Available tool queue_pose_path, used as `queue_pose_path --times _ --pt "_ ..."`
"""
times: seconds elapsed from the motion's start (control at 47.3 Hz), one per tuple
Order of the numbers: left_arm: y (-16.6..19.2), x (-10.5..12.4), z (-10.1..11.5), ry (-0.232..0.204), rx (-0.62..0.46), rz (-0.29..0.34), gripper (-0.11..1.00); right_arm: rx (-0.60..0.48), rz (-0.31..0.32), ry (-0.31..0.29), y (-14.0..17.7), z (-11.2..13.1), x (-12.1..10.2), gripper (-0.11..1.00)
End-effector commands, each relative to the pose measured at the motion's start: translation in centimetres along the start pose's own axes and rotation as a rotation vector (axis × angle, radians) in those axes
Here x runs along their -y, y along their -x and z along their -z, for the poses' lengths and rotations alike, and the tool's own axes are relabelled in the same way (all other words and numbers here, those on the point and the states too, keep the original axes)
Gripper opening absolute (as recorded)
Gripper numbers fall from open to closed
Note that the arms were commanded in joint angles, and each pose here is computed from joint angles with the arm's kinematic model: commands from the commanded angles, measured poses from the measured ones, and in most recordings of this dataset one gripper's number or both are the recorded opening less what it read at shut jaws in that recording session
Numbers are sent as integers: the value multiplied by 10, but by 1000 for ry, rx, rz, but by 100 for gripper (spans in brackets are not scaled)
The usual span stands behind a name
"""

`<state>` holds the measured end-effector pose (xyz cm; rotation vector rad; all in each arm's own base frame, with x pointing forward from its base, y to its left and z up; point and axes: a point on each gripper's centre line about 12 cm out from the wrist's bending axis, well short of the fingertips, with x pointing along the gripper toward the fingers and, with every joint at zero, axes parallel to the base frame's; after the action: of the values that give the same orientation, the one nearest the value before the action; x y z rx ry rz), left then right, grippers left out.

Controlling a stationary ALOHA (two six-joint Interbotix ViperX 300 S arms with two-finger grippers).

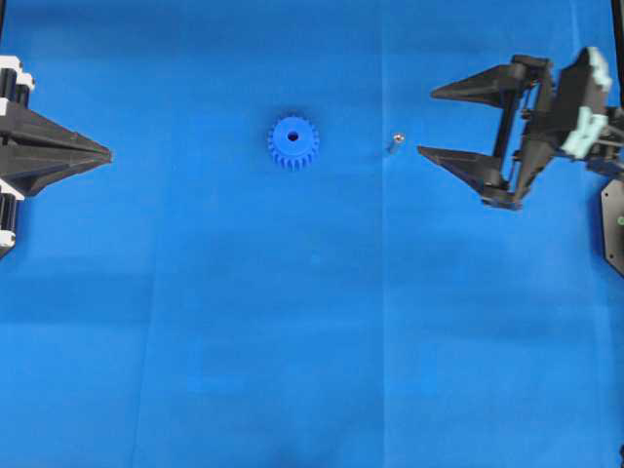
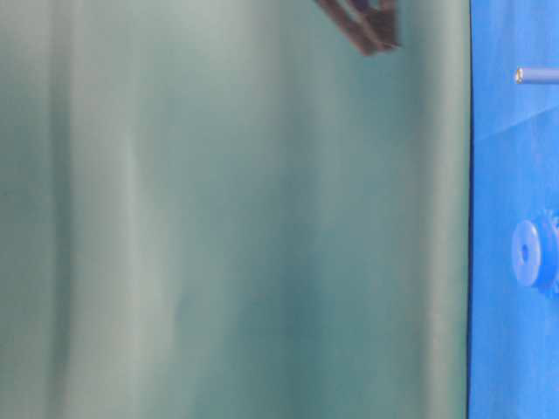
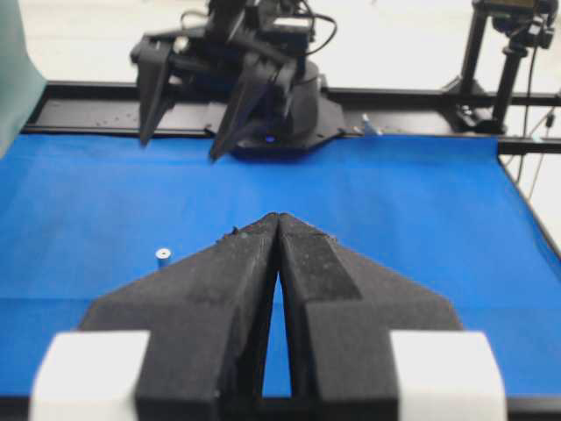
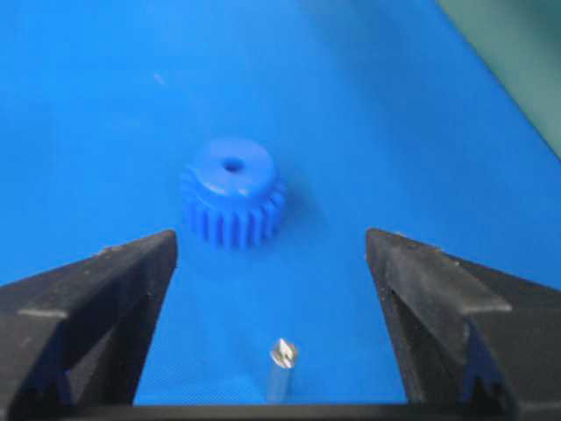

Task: Insert the shaft placed at a random location into the center hole of the small gear at another random location.
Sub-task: 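Move the right gripper left and lower it over the silver shaft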

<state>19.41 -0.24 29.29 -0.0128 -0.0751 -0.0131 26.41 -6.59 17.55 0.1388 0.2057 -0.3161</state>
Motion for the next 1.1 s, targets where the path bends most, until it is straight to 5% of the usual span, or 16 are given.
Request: queue_pose_path --times 0.0,0.402,0.782,0.909,1.078 --pt "-2 0 -6 -3 17 2 0 12 28 -10 -12 5 4 73" --pt "-1 0 -5 -5 14 1 0 -108 86 -11 -50 54 12 73" --pt "-1 -1 -3 -5 3 -7 0 -123 85 -18 -53 58 11 68" --pt "-1 -2 -3 -2 2 -12 0 -126 78 -15 -52 59 9 57" --pt "-1 -3 -3 -4 0 -15 0 -135 72 -12 -52 61 7 23"
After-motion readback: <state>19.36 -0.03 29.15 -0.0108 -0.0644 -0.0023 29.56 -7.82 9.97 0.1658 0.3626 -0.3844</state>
